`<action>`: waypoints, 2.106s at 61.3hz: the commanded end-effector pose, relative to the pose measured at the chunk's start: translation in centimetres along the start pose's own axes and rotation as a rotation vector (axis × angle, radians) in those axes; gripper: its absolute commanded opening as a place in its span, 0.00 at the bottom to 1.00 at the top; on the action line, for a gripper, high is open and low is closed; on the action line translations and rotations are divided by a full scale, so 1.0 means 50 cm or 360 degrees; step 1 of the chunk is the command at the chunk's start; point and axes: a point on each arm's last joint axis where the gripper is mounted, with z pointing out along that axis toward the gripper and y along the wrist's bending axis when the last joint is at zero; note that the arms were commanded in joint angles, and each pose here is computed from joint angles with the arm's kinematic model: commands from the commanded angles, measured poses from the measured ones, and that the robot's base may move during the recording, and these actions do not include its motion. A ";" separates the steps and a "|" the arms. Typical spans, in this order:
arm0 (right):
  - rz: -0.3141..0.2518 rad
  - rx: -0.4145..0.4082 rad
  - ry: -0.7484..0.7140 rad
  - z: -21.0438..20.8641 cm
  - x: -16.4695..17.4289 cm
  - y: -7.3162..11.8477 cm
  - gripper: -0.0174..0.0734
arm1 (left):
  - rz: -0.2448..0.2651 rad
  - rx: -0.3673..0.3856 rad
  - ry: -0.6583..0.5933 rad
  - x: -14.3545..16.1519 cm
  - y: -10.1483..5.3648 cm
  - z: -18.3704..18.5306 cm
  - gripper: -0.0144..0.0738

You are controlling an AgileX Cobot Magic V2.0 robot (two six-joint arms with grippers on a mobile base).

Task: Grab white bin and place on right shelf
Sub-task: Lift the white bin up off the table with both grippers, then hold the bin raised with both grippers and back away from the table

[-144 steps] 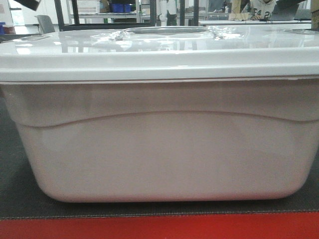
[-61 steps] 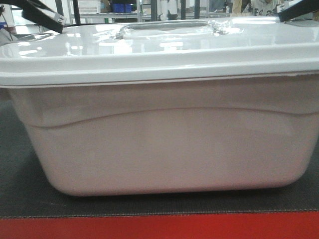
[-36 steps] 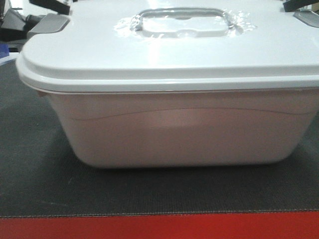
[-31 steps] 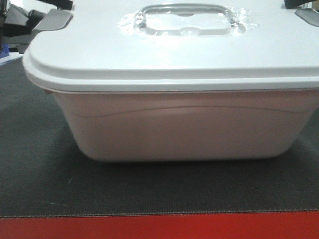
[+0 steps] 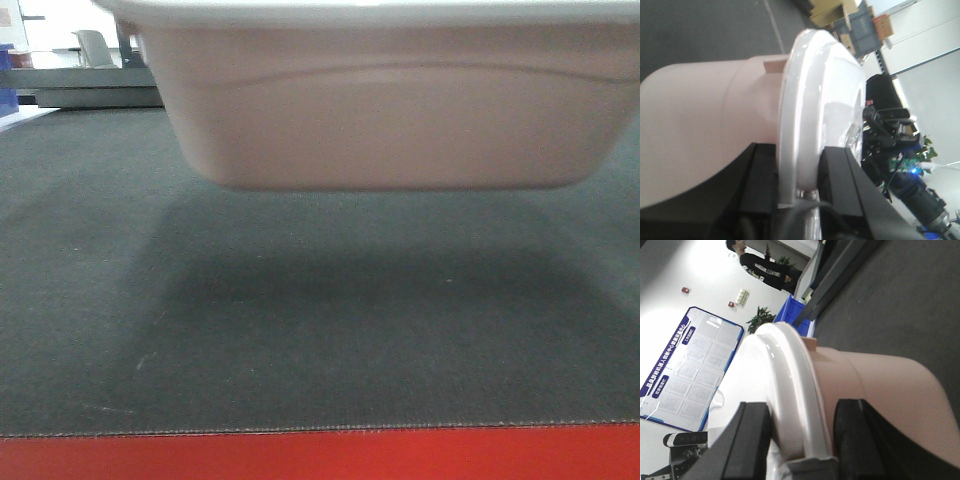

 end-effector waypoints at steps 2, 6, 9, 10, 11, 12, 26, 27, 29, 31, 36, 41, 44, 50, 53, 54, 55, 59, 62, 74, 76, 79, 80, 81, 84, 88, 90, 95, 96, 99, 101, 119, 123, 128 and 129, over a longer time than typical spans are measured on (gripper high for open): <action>-0.0099 -0.0657 0.0214 -0.025 0.023 0.139 0.33 | 0.0113 0.0467 0.0045 -0.002 -0.119 -0.003 0.02; -0.0141 -0.0677 0.0207 -0.029 0.020 0.154 0.32 | 0.0137 0.0496 0.0022 -0.010 -0.131 -0.005 0.02; -0.0177 -0.0695 0.0201 -0.032 0.018 0.168 0.32 | 0.0157 0.0508 0.0014 -0.015 -0.139 -0.006 0.02; -0.0186 -0.0700 0.0200 -0.033 0.017 0.171 0.32 | 0.0167 0.0512 0.0012 -0.016 -0.142 -0.007 0.02; -0.0193 -0.0704 0.0199 -0.033 0.017 0.173 0.32 | 0.0170 0.0513 0.0012 -0.017 -0.143 -0.007 0.02; -0.0203 -0.0708 0.0197 -0.034 0.016 0.177 0.32 | 0.0175 0.0514 0.0011 -0.018 -0.145 -0.007 0.02; -0.0276 -0.0745 0.0186 -0.039 0.009 0.204 0.32 | 0.0193 0.0524 0.0005 -0.021 -0.151 -0.008 0.02; -0.0276 -0.0745 0.0186 -0.039 0.009 0.204 0.32 | 0.0193 0.0524 0.0005 -0.021 -0.151 -0.008 0.02; -0.0276 -0.0745 0.0186 -0.039 0.009 0.204 0.32 | 0.0193 0.0524 0.0005 -0.021 -0.151 -0.008 0.02; -0.0276 -0.0745 0.0186 -0.039 0.009 0.204 0.32 | 0.0193 0.0524 0.0005 -0.021 -0.151 -0.008 0.02; -0.0276 -0.0744 0.0187 -0.039 0.009 0.204 0.32 | 0.0193 0.0524 0.0005 -0.021 -0.151 -0.008 0.02; -0.0276 -0.0744 0.0187 -0.039 0.009 0.204 0.32 | 0.0193 0.0524 0.0005 -0.021 -0.151 -0.008 0.02; -0.0276 -0.0744 0.0187 -0.039 0.009 0.204 0.32 | 0.0193 0.0524 0.0005 -0.021 -0.151 -0.008 0.02; -0.0274 -0.0733 0.0176 -0.038 0.008 0.203 0.32 | 0.0192 0.0522 0.0003 -0.022 -0.151 -0.008 0.02; -0.0273 -0.0723 0.0166 -0.038 0.006 0.202 0.32 | 0.0192 0.0519 0.0000 -0.022 -0.151 -0.008 0.02; -0.0272 -0.0721 0.0164 -0.038 0.006 0.202 0.32 | 0.0192 0.0519 0.0000 -0.022 -0.151 -0.008 0.02; -0.0272 -0.0717 0.0160 -0.037 0.006 0.201 0.32 | 0.0192 0.0519 0.0000 -0.022 -0.151 -0.008 0.02; -0.0270 -0.0704 0.0146 -0.037 0.004 0.200 0.32 | 0.0192 0.0519 0.0000 -0.022 -0.151 -0.008 0.02; -0.0267 -0.0685 0.0128 -0.035 0.002 0.198 0.32 | 0.0192 0.0519 0.0000 -0.022 -0.151 -0.008 0.02; -0.0256 -0.0624 0.0067 -0.032 -0.006 0.193 0.32 | 0.0192 0.0519 0.0000 -0.022 -0.151 -0.008 0.02; -0.0255 -0.0615 0.0058 -0.032 -0.007 0.192 0.32 | 0.0192 0.0519 0.0000 -0.022 -0.151 -0.008 0.02; -0.0253 -0.0605 0.0048 -0.031 -0.008 0.191 0.32 | 0.0192 0.0519 0.0000 -0.022 -0.151 -0.008 0.02; -0.0253 -0.0603 0.0047 -0.031 -0.008 0.191 0.32 | 0.0192 0.0519 0.0000 -0.022 -0.151 -0.008 0.02; -0.0253 -0.0602 0.0045 -0.031 -0.008 0.190 0.32 | 0.0192 0.0519 0.0000 -0.022 -0.151 -0.008 0.02; -0.0252 -0.0595 0.0039 -0.031 -0.009 0.190 0.32 | 0.0192 0.0519 0.0000 -0.022 -0.151 -0.008 0.02; -0.0250 -0.0587 0.0030 -0.031 -0.010 0.189 0.32 | 0.0192 0.0519 0.0000 -0.022 -0.151 -0.008 0.02; -0.0250 -0.0584 0.0027 -0.030 -0.011 0.189 0.32 | 0.0192 0.0519 0.0000 -0.022 -0.151 -0.008 0.02; -0.0249 -0.0577 0.0020 -0.030 -0.011 0.188 0.32 | 0.0192 0.0519 0.0000 -0.022 -0.151 -0.008 0.02; -0.0249 -0.0577 0.0020 -0.030 -0.011 0.188 0.32 | 0.0192 0.0519 0.0000 -0.022 -0.151 -0.008 0.02; -0.0249 -0.0577 0.0020 -0.030 -0.011 0.188 0.32 | 0.0192 0.0519 0.0000 -0.022 -0.151 -0.008 0.02; -0.0249 -0.0577 0.0020 -0.030 -0.011 0.188 0.32 | 0.0192 0.0519 0.0000 -0.022 -0.151 -0.008 0.02; -0.0249 -0.0577 0.0020 -0.030 -0.011 0.188 0.32 | 0.0192 0.0519 0.0000 -0.022 -0.151 -0.008 0.02; -0.0249 -0.0578 0.0022 -0.030 -0.011 0.188 0.32 | 0.0191 0.0522 -0.0002 -0.022 -0.151 -0.008 0.02; -0.0249 -0.0578 0.0022 -0.030 -0.011 0.188 0.32 | 0.0190 0.0524 -0.0004 -0.023 -0.152 -0.008 0.02; -0.0249 -0.0578 0.0022 -0.030 -0.011 0.188 0.32 | 0.0190 0.0524 -0.0004 -0.023 -0.152 -0.008 0.02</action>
